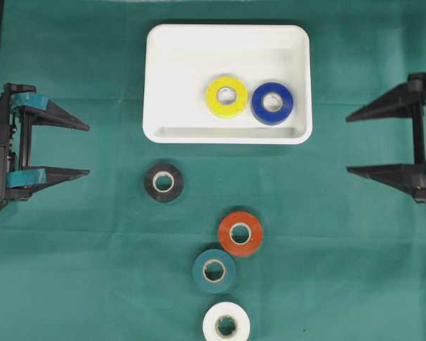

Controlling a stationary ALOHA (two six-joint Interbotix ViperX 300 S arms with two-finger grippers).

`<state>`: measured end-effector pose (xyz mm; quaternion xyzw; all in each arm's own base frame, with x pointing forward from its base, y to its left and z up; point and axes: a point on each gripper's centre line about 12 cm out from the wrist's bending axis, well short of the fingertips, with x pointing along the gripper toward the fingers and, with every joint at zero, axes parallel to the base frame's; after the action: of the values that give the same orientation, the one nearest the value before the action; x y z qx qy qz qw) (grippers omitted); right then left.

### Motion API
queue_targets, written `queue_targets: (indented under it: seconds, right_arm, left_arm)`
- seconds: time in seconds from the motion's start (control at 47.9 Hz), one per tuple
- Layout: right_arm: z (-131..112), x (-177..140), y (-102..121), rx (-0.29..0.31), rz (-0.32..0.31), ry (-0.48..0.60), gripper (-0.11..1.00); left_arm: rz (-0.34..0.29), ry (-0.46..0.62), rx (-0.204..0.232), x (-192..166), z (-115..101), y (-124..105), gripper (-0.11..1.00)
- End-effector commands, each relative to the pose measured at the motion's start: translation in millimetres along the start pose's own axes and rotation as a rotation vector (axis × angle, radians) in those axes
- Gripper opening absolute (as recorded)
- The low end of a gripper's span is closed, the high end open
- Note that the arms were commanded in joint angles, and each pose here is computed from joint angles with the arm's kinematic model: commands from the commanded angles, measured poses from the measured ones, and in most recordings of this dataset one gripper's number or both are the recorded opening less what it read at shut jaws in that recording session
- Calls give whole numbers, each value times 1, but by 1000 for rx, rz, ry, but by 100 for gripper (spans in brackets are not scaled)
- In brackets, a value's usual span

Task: Pick up the tape from a random location and place it into the white case.

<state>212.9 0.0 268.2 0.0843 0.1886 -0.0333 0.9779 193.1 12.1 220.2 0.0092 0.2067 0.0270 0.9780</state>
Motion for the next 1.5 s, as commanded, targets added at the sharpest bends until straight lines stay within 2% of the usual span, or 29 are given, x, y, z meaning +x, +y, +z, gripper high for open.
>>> queue_targets:
  seconds: [0.0,0.188,0.355,0.856,1.023,1.315,1.482]
  right_arm:
    - [-11,-3,0,-3,28,-34,88]
    - [-41,-2,-1,-4,63,-39,88]
    - [-57,1,-2,-5,76,-22,88]
    - [-56,3,-3,-1,80,-37,88]
    - [-55,2,-3,-1,81,-40,87]
    - [-51,2,-2,-4,82,-50,87]
    - [-49,2,-2,-4,82,-53,87]
  left_arm:
    - [2,-17,-1,0,5,0,91]
    - [3,-17,0,0,5,1,91]
    - [3,-15,0,0,4,1,91]
    - [-8,-20,4,0,6,-2,91]
    - [-76,-42,33,-1,9,-16,91]
    - [-265,-89,106,-11,13,-55,91]
    - [-304,-90,121,-14,12,-63,91]
